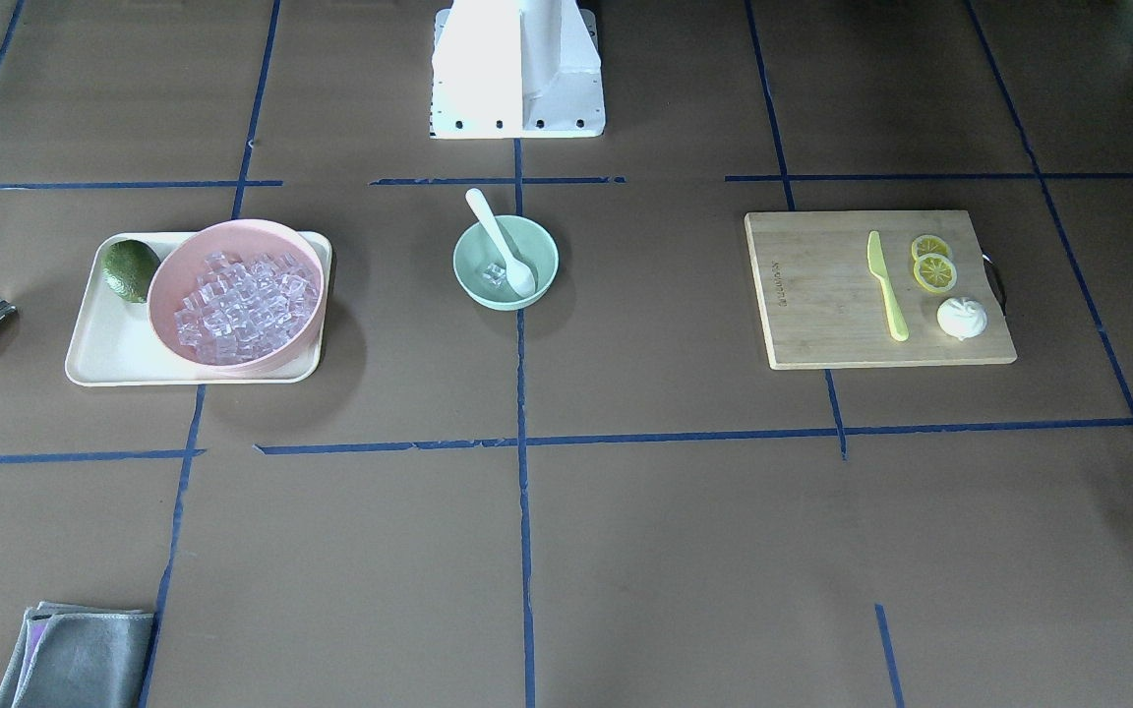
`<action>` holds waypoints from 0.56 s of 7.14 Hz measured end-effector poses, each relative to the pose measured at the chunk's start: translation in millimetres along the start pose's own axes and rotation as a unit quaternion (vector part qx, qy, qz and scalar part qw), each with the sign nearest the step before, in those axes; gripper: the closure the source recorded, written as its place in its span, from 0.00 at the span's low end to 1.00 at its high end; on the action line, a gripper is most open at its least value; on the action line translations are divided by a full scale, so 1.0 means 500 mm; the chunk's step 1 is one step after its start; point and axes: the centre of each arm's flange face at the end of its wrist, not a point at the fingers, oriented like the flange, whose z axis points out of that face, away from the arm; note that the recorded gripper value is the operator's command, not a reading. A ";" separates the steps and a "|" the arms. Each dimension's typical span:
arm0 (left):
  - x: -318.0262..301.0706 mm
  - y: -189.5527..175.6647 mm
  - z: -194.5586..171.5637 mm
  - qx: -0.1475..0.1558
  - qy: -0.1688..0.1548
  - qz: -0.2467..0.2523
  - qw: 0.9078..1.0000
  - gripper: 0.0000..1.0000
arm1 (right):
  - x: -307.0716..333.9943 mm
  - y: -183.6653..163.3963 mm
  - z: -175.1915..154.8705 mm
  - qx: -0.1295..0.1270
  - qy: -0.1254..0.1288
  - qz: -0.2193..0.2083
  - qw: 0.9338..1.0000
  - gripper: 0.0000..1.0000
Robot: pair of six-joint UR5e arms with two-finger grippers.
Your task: Put spoon and ice into bowl
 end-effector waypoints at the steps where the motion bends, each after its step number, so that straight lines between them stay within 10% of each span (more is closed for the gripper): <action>1: -0.001 0.000 0.001 -0.001 0.000 0.000 1.000 0.00 | -0.001 0.000 0.000 0.000 0.000 0.000 1.000 0.00; 4: -0.002 0.000 0.002 -0.001 0.000 0.000 1.000 0.00 | -0.003 -0.002 -0.002 0.001 -0.001 -0.001 1.000 0.00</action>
